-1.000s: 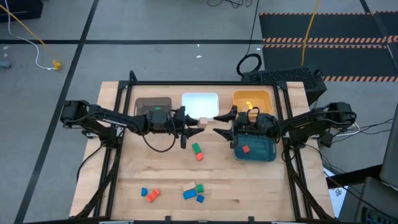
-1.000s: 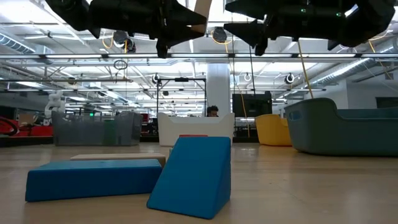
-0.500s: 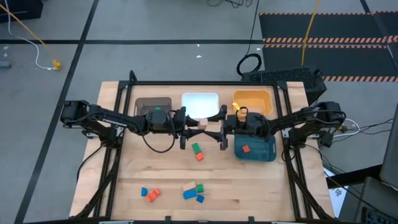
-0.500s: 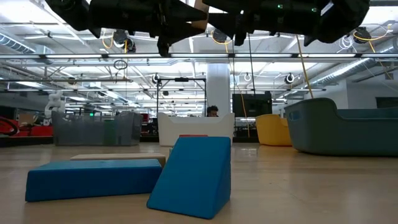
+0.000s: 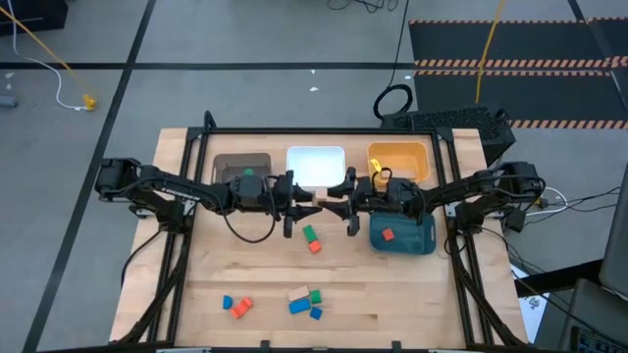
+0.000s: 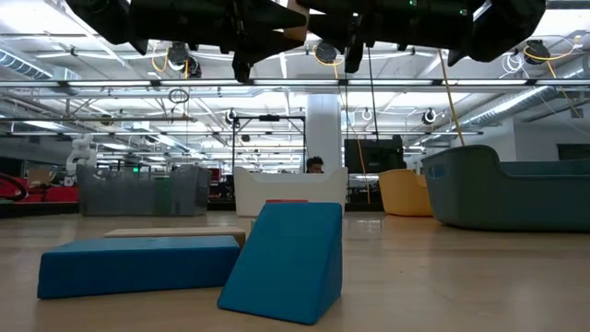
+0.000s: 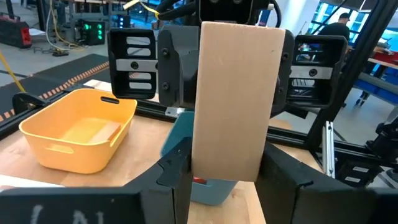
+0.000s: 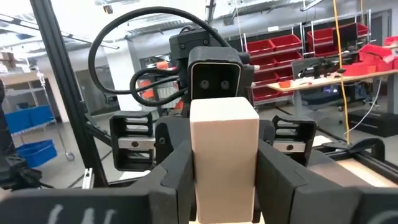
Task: Sort & place blocks by color
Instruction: Put the top brown block into the yellow bin
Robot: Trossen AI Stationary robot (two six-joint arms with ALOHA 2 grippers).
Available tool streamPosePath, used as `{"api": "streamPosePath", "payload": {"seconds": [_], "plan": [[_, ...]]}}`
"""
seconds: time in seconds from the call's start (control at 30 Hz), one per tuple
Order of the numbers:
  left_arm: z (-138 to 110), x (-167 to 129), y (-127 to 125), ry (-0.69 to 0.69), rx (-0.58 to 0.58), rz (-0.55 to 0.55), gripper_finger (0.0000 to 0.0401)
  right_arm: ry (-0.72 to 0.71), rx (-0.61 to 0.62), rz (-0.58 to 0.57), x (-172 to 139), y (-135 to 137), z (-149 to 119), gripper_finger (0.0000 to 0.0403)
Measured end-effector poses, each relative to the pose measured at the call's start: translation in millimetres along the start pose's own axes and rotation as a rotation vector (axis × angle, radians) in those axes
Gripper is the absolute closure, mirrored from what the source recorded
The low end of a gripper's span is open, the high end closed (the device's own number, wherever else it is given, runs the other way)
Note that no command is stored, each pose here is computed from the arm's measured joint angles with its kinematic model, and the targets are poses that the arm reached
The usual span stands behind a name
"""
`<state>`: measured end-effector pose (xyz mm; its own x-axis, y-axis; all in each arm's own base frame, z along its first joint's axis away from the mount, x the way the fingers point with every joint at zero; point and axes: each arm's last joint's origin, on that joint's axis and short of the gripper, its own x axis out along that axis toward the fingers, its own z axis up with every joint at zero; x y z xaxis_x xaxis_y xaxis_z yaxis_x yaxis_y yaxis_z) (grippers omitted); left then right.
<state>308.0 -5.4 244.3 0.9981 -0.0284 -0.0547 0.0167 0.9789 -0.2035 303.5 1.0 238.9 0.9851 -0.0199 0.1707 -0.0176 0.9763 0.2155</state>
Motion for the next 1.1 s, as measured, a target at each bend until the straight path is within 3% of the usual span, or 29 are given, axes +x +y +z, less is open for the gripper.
{"api": "streamPosePath", "payload": {"seconds": [0.3, 0.6, 0.93, 1.1], "plan": [[-1.5, 0.0, -6.8, 0.009, -0.025, -0.033, 0.0184, 0.006, 0.111, 0.005, 0.0, 0.3, -0.5, 0.0290], [-5.4, -0.1, -3.5, 0.051, -0.035, -0.017, 0.0168, 0.072, 0.120, -0.031, -7.2, -2.9, 8.0, 0.0290], [-6.7, -3.0, 19.4, 0.108, -0.063, 0.091, 0.0167, 0.233, -0.010, -0.286, -47.1, -12.7, 41.7, 0.0290], [1.6, -8.6, 48.9, 0.074, -0.079, 0.221, 0.0167, 0.277, -0.121, -0.402, -66.6, -21.0, 55.3, 0.0290]]}}
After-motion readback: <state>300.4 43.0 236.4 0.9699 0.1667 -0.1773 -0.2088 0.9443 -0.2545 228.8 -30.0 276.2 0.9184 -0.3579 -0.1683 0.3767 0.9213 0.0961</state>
